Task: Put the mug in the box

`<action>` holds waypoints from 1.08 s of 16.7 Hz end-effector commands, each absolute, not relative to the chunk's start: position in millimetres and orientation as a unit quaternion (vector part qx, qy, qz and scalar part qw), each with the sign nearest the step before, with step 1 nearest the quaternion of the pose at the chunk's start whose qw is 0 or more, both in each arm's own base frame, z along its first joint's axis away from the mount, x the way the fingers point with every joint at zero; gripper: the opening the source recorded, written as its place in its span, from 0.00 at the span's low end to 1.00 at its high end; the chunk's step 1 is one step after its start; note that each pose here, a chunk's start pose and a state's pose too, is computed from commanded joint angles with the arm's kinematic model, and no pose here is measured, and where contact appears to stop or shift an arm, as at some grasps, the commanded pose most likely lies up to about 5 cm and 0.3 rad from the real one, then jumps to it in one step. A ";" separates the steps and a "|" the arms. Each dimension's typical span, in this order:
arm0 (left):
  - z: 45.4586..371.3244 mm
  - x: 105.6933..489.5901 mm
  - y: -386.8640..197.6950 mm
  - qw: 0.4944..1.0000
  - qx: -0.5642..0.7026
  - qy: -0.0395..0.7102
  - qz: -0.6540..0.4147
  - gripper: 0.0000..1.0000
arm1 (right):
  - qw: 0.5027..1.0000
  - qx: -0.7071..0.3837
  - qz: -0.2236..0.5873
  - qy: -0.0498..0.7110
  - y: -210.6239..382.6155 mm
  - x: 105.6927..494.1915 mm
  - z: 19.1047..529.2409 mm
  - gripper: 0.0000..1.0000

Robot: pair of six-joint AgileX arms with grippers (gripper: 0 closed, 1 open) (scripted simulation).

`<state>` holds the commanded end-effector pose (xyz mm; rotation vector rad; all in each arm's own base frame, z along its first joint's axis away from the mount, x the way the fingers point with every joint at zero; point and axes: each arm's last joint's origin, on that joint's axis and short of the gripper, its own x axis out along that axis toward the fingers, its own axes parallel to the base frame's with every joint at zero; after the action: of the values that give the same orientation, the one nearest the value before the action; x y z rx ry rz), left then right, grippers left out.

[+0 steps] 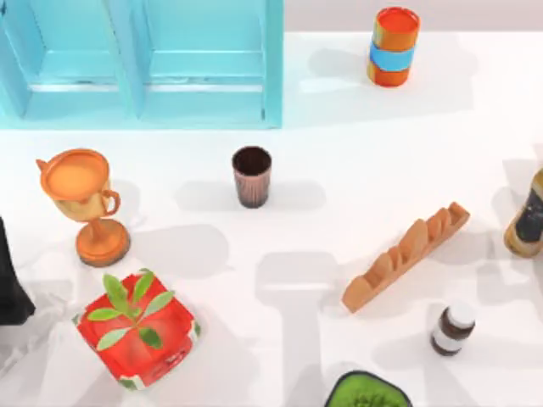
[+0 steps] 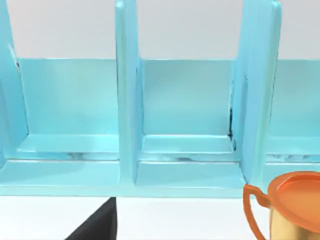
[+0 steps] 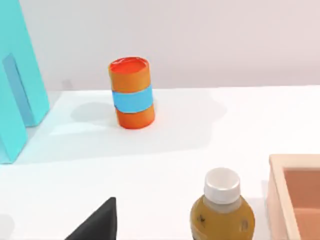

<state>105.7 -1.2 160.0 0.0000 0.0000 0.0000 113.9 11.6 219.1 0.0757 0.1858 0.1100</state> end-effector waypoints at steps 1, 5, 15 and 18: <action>160.0 105.7 -1.2 1.000 0.000 0.000 0.000 1.00 | 0.990 0.045 0.064 0.118 15.1 118.7 231.5 1.00; 160.0 105.7 -1.2 1.000 0.000 0.000 0.000 1.00 | 0.962 0.064 0.093 0.250 36.6 153.6 279.4 1.00; 160.0 105.7 -1.2 1.000 0.000 0.000 0.000 1.00 | 0.812 0.009 0.053 0.581 170.6 312.1 307.2 1.00; 160.0 105.7 -1.2 1.000 0.000 0.000 0.000 1.00 | 0.777 -0.019 0.025 0.628 221.2 349.0 287.1 1.00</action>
<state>105.7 -1.2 160.0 0.0000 0.0000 0.0000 349.0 221.2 287.1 -0.0401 1.3587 0.0543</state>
